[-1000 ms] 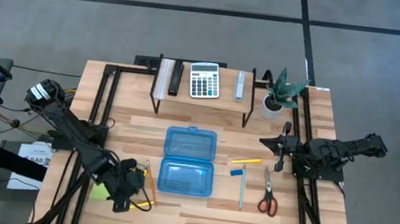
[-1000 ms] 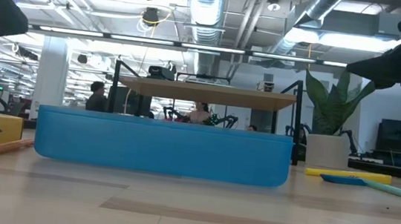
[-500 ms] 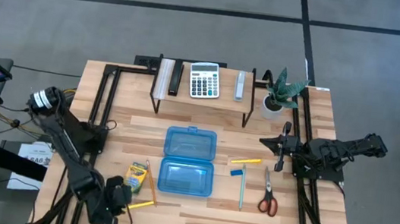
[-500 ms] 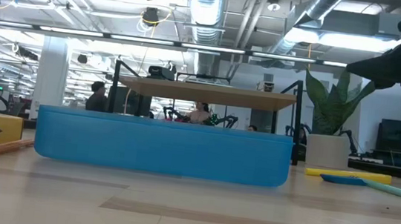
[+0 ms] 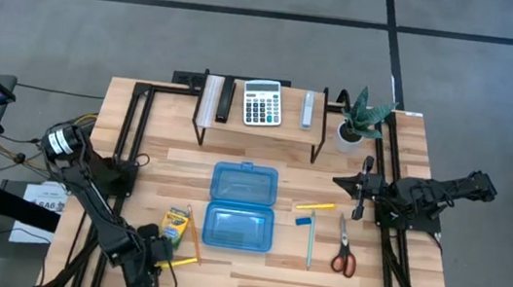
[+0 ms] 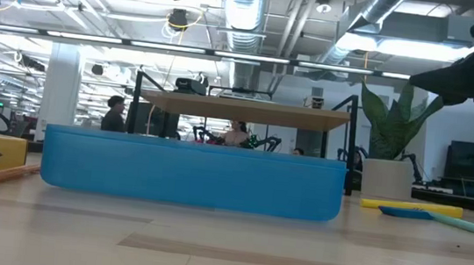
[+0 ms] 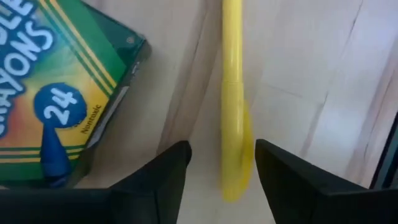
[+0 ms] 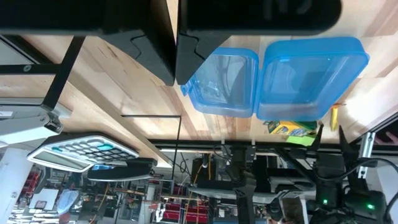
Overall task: Pack school essentials
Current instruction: Put the bottom yellow pen into the supply box
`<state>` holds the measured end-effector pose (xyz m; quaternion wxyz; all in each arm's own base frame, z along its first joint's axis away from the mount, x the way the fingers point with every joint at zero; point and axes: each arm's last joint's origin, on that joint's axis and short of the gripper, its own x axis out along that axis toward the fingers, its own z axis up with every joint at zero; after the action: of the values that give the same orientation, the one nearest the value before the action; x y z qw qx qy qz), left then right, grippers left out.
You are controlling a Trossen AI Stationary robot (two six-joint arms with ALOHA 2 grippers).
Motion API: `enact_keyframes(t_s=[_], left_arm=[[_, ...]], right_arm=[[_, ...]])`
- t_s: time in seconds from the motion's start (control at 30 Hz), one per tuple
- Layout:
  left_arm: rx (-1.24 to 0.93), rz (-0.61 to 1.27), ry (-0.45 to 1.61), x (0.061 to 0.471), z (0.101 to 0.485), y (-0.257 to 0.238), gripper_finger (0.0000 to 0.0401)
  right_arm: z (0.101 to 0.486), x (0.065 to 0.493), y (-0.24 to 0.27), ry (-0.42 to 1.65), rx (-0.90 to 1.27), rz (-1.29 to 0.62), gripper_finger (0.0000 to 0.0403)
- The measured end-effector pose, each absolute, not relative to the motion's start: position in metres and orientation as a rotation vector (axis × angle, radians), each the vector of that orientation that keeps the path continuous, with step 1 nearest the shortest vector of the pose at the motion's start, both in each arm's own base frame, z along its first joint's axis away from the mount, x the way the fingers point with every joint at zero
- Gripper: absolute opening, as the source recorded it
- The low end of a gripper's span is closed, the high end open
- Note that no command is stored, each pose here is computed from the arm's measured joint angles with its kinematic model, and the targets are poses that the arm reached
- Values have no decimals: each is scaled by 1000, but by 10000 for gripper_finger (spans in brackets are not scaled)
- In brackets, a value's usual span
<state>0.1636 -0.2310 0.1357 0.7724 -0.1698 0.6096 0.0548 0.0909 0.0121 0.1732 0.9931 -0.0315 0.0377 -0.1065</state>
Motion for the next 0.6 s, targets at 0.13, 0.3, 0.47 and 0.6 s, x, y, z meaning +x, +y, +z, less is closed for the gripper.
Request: enact_keyframes(t_s=[0.13, 0.3, 0.47, 0.6], left_arm=[[-354, 132, 1357, 165, 130, -230, 158], [-320, 125, 1379, 164, 126, -230, 117], [-313, 126, 1381, 165, 126, -228, 66], [-308, 116, 1388, 167, 127, -227, 29]], right_arm=[[173, 91, 12, 76, -63, -213, 33], [173, 91, 12, 76, -64, -214, 33], [173, 91, 12, 76, -64, -213, 33], [173, 91, 12, 76, -63, -213, 33]])
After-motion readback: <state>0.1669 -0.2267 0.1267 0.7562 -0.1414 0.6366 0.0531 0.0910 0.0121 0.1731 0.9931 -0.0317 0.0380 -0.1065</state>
